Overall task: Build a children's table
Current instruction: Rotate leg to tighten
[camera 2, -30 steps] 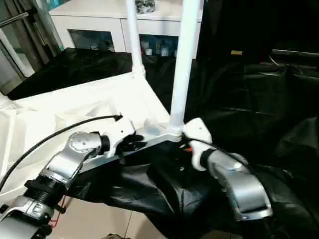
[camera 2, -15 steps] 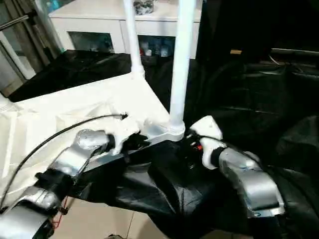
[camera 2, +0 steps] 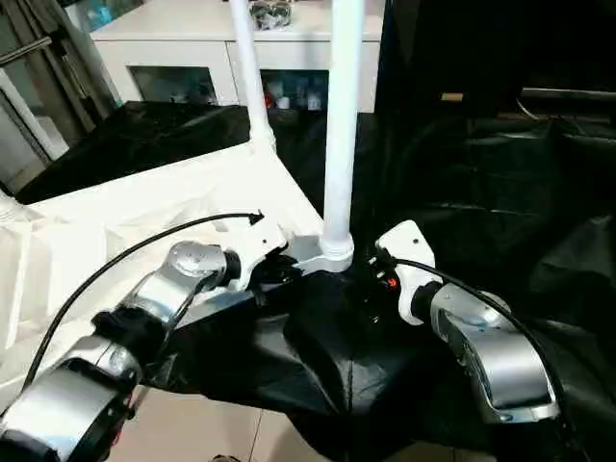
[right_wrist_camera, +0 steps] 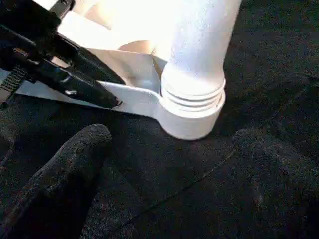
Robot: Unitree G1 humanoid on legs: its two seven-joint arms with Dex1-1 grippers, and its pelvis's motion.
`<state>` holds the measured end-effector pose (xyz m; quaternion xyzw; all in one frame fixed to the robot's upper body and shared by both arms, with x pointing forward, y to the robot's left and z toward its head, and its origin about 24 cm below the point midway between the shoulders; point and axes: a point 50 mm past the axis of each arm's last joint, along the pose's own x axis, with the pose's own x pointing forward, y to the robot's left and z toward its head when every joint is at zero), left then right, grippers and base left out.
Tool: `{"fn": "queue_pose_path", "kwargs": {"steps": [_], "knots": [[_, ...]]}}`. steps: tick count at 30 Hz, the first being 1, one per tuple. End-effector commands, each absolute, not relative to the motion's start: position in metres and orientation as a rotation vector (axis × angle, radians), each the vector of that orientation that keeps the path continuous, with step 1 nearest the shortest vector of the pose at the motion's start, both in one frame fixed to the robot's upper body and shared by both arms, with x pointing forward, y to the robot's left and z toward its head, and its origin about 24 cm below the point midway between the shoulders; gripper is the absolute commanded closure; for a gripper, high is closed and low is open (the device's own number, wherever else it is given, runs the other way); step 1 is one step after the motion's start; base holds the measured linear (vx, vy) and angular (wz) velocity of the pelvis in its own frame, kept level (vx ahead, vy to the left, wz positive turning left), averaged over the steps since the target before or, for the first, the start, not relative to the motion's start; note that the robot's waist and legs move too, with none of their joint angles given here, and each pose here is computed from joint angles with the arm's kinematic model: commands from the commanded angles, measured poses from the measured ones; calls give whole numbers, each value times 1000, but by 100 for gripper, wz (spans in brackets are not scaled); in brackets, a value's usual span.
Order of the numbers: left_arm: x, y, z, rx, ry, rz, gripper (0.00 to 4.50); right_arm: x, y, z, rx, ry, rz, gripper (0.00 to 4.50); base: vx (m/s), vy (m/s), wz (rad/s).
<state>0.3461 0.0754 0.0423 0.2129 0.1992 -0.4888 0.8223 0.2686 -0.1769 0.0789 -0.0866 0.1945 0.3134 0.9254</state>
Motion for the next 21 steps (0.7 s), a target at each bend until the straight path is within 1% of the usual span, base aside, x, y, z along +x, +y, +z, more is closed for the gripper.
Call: {"fn": "queue_pose_path", "kwargs": {"steps": [1, 3, 5, 6, 8, 10, 12, 13, 15, 16, 21], "knots": [[348, 87, 39, 439, 472, -1004, 387, 268, -176, 83, -176, 393, 645, 0, 0, 0, 0], [348, 88, 40, 420, 467, -1013, 409, 268, -176, 83, -171, 395, 649, 0, 0, 0, 0], [346, 89, 40, 410, 453, -1047, 415, 268, -176, 82, -165, 398, 653, 0, 0, 0, 0], [345, 89, 40, 413, 447, -1061, 432, 268, -176, 82, -164, 399, 652, 0, 0, 0, 0], [341, 89, 39, 397, 435, -1111, 444, 269, -176, 81, -157, 400, 651, 0, 0, 0, 0], [340, 89, 39, 395, 431, -1127, 448, 269, -176, 81, -155, 399, 652, 0, 0, 0, 0], [333, 89, 39, 395, 415, -1216, 448, 270, -175, 81, -149, 392, 669, 0, 0, 0, 0], [333, 89, 39, 395, 415, -1216, 448, 270, -175, 81, -149, 392, 669, 0, 0, 0, 0], [318, 89, 36, 408, 407, -1362, 448, 266, -172, 83, -149, 374, 743, 0, 0, 0, 0], [315, 88, 36, 405, 406, -1391, 448, 263, -170, 84, -153, 372, 777, 0, 0, 0, 0], [313, 90, 36, 400, 390, -1413, 448, 260, -167, 83, -178, 376, 844, 0, 0, 0, 0]]}}
